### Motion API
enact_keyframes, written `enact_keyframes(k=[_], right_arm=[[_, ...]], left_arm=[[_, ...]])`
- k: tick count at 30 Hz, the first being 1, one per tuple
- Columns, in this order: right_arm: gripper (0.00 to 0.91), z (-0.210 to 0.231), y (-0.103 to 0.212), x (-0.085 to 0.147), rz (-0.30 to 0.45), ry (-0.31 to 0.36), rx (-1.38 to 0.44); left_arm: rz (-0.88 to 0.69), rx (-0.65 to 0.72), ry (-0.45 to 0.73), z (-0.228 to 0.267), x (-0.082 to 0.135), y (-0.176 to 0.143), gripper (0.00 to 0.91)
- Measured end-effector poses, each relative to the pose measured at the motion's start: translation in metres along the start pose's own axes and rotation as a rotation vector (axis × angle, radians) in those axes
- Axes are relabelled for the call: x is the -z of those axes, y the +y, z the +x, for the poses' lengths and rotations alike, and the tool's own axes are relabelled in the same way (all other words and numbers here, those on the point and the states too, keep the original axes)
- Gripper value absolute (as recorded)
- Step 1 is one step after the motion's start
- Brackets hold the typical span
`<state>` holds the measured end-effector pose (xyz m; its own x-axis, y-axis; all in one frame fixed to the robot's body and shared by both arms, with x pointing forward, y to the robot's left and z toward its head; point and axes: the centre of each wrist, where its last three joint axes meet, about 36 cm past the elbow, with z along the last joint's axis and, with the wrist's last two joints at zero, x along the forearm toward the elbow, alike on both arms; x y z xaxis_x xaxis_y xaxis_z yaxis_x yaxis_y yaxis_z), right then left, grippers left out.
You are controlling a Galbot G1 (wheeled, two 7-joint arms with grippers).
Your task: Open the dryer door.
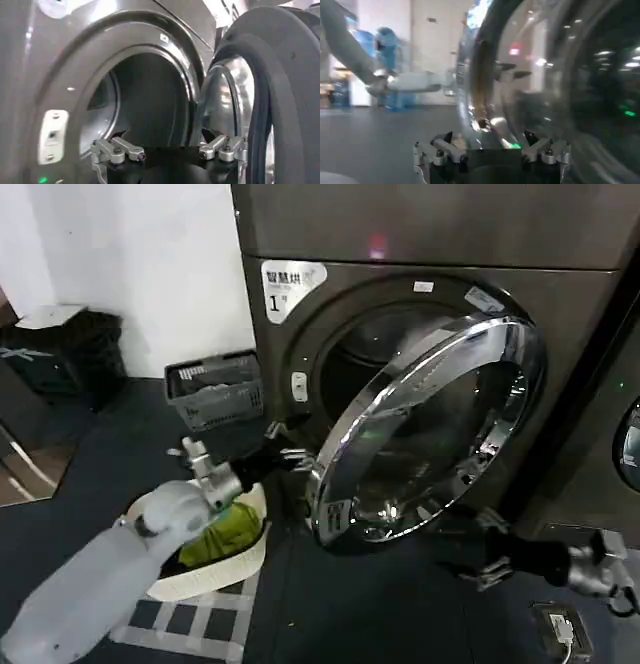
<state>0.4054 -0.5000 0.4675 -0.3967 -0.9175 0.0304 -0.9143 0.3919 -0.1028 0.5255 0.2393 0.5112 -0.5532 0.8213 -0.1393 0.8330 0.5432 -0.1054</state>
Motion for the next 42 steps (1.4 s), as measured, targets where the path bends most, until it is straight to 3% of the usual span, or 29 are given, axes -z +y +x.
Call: enact_keyframes(k=[9, 14, 18, 28, 42], right_arm=[[0.907, 0.06, 0.011, 0.01, 0.027, 0.049, -0.144], [0.907, 0.091, 0.019, 0.014, 0.058, 0.146, -0.22], [0.907, 0.111, 0.026, 0.015, 0.063, 0.147, -0.299], [0.907, 0.164, 0.062, 0.026, 0.103, 0.051, -0.623], [0.907, 0.196, 0.111, 0.046, 0.127, -0.098, -1.176]], left_arm=[[0.021, -0.098, 0.011, -0.028, 0.001, -0.002, 0.907], [0.028, -0.141, 0.022, -0.036, 0.0, -0.007, 0.907], [0.031, -0.164, 0.033, -0.038, -0.001, -0.01, 0.907], [0.05, -0.242, 0.044, -0.05, -0.007, -0.03, 0.907], [0.059, -0.335, 0.066, -0.067, -0.023, -0.054, 0.907]])
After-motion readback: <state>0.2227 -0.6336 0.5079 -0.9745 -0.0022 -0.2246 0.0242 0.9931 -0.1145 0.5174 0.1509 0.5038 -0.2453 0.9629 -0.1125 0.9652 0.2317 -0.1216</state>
